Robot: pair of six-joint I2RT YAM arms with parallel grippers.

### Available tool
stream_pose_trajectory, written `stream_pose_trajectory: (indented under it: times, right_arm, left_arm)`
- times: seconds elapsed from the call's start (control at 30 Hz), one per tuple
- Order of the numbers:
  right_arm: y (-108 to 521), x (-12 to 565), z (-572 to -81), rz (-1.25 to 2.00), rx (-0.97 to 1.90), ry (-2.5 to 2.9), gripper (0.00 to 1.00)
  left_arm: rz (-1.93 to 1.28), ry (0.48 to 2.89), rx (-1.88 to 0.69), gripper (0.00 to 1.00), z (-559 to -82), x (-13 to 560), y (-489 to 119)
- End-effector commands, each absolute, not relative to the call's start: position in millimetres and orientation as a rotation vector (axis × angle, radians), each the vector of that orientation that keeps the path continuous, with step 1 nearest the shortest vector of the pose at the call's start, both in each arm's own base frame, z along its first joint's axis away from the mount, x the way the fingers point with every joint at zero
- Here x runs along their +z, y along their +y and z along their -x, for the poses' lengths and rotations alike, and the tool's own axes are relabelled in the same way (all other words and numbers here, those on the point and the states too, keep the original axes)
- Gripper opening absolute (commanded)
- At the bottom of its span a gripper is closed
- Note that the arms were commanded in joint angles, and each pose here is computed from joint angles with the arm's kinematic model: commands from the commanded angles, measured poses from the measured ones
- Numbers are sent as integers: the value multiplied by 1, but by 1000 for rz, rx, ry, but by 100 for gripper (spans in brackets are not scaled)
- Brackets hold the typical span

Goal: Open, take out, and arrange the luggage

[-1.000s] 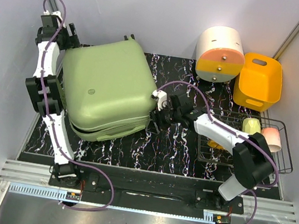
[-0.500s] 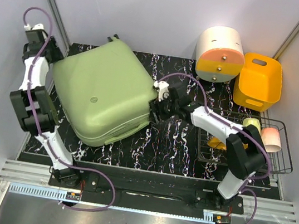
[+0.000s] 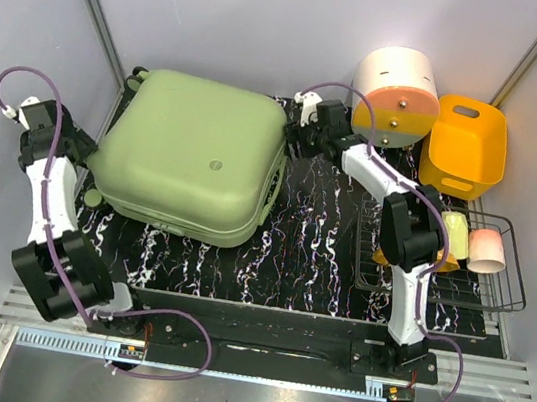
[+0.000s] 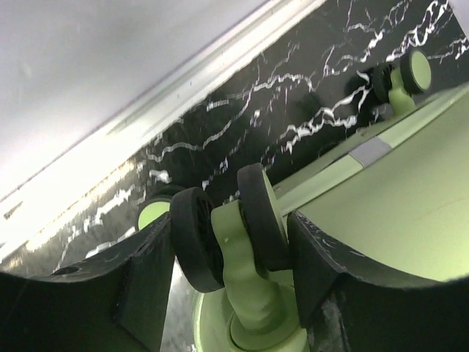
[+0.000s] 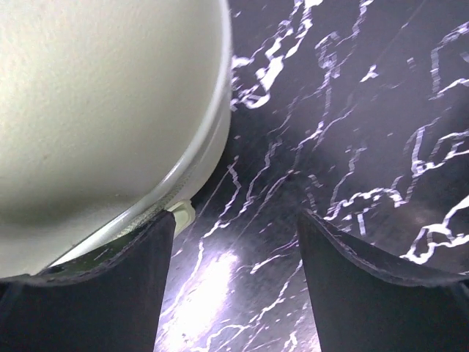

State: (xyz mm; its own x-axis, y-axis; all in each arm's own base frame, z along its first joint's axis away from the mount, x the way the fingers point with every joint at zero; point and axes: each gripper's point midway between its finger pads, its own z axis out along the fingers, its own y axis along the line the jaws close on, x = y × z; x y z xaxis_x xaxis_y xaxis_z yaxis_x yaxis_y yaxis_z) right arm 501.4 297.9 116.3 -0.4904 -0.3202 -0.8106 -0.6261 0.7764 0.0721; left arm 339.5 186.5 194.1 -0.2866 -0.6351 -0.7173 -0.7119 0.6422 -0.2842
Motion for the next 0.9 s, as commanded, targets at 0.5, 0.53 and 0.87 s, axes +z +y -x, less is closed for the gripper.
stream_pose_trajectory:
  times: [0.5,0.53,0.87]
  right_arm:
    - [258,290,-456,685,438,1814,93]
    - [258,291,-447,694,466,1823,93]
    - [297,244,-278,988,1038,1966,87]
  left_arm:
    - [360,2121,-98,99,-259,305,71]
    - [171,2157,-69,99,-255,304,67]
    - [-850,2334,-87,99,-214,260,51]
